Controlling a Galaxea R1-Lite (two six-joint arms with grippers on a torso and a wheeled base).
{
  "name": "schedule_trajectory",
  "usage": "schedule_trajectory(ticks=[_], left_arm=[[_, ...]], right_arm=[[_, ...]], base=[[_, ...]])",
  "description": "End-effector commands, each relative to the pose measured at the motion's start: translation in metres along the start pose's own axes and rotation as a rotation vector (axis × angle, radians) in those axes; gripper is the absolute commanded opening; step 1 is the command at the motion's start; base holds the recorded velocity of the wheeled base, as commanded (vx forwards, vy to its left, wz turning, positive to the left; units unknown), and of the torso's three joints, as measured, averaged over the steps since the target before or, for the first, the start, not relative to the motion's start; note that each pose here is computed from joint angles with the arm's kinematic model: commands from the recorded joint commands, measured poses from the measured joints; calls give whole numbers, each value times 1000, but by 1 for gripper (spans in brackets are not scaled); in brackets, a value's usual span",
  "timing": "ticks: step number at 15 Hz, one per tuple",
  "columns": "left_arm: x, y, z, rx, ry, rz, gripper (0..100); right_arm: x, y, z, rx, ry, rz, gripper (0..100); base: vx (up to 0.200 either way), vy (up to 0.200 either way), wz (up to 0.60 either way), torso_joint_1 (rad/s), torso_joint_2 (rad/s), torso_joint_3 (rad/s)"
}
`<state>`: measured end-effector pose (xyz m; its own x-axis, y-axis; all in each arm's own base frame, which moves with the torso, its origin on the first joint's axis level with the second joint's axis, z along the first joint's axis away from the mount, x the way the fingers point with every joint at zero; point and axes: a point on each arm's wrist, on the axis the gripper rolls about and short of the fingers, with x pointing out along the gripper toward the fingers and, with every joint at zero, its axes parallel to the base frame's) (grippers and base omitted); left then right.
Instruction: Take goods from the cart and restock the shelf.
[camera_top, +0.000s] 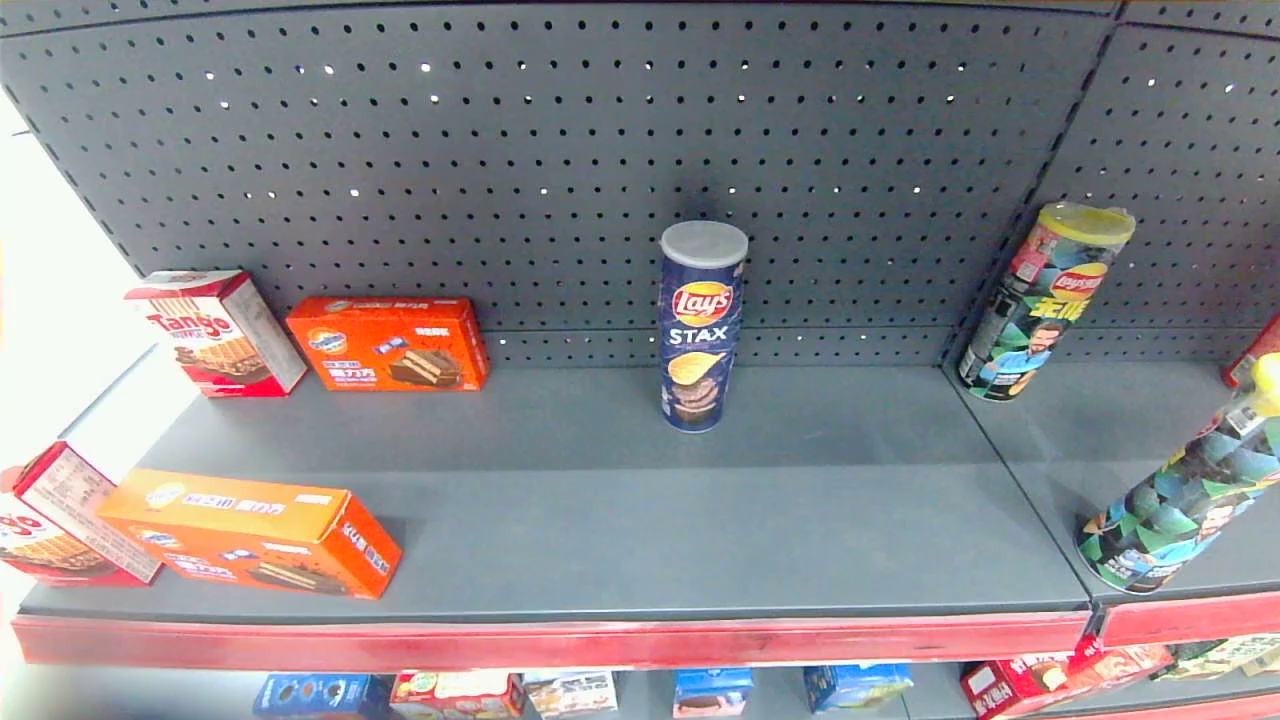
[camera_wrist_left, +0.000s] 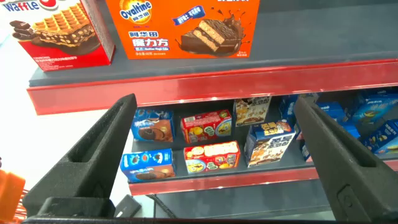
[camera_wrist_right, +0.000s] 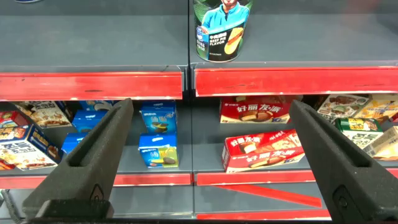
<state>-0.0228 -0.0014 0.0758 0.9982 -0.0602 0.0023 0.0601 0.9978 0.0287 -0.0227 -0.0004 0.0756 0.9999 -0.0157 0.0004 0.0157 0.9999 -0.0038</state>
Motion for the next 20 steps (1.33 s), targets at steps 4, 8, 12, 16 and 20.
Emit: schedule_trajectory(ticks=[4, 8, 12, 16, 20], left_arm=[[0, 0, 0, 2, -1, -1, 100], [0, 0, 0, -1, -1, -1, 100], [0, 0, 0, -1, -1, -1, 100], [0, 0, 0, 1, -1, -1, 100], [0, 0, 0, -2, -1, 0, 100]], right_arm=[[0, 0, 0, -2, 0, 2, 100], [0, 0, 0, -2, 0, 2, 100], [0, 0, 0, 1, 0, 0, 100], [0, 0, 0, 1, 0, 0, 100], [0, 0, 0, 2, -1, 0, 100]], base=[[0, 0, 0, 0, 0, 0], [0, 0, 300, 0, 2, 1], [0, 0, 600, 10, 5, 5], [0, 0, 600, 1, -1, 0], [0, 0, 450, 3, -1, 2]])
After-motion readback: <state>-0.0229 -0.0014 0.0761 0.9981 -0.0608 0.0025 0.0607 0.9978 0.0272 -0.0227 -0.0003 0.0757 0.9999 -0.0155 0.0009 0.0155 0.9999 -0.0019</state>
